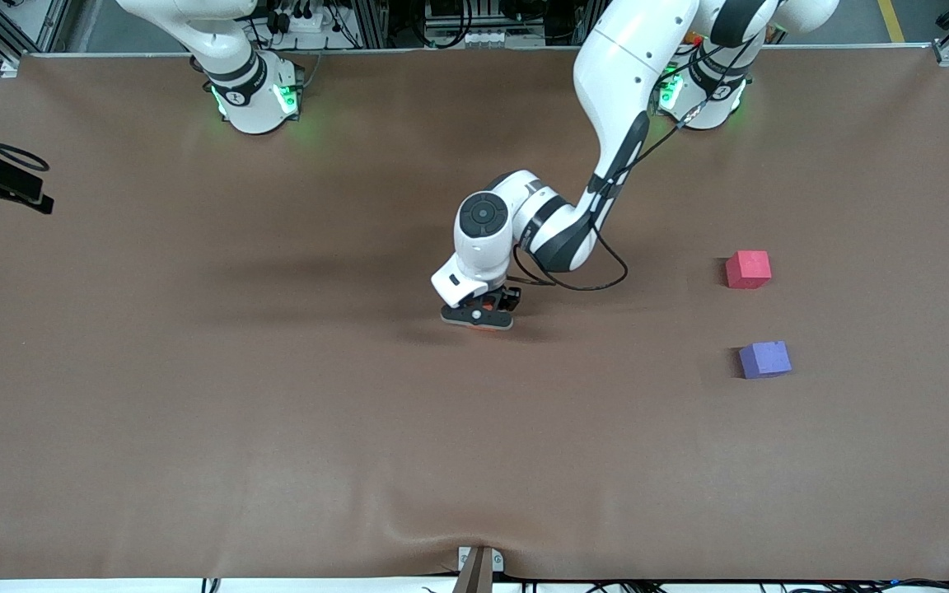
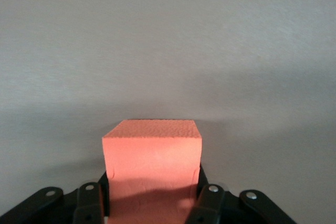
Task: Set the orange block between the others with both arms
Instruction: 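Carry the orange cube with the left gripper between the pink and purple cubes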
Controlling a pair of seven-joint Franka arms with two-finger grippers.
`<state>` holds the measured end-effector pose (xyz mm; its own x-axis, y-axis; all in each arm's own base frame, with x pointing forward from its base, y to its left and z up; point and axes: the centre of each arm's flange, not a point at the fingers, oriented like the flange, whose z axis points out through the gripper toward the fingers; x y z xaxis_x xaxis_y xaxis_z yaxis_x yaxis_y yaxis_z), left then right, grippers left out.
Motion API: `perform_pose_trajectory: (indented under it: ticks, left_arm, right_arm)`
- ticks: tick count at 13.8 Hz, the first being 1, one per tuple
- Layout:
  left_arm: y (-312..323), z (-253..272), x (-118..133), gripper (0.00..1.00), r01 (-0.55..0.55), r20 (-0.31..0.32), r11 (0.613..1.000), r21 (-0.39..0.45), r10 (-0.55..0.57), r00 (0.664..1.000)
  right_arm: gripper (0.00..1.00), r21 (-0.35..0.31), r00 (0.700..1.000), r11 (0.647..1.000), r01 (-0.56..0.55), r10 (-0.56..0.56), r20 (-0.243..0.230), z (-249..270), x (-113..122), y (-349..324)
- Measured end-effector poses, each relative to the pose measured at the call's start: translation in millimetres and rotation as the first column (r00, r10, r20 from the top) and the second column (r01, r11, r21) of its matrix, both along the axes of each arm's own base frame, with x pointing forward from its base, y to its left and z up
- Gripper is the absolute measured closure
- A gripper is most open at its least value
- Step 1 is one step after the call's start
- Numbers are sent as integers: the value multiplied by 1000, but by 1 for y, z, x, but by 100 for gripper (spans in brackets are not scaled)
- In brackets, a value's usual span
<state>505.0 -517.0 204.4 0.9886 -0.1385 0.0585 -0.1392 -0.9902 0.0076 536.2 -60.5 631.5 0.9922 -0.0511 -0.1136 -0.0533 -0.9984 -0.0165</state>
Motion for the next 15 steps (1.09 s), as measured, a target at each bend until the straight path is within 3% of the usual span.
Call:
perform_pose_trajectory:
  ticks: [4, 9, 15]
  left_arm:
    - [43, 49, 34, 44, -77, -12, 997, 15, 78, 997]
    - [152, 76, 77, 44, -226, -17, 974, 16, 226, 974]
    - [295, 83, 89, 44, -384, -11, 923, 1, 384, 923]
  right_arm:
    - [0, -3, 1000, 1000, 23, -23, 11, 13, -2, -3]
    - [0, -4, 1000, 1000, 21, -21, 20, 17, -2, -2]
    - [0, -5, 999, 1000, 20, -20, 32, 22, -2, -1]
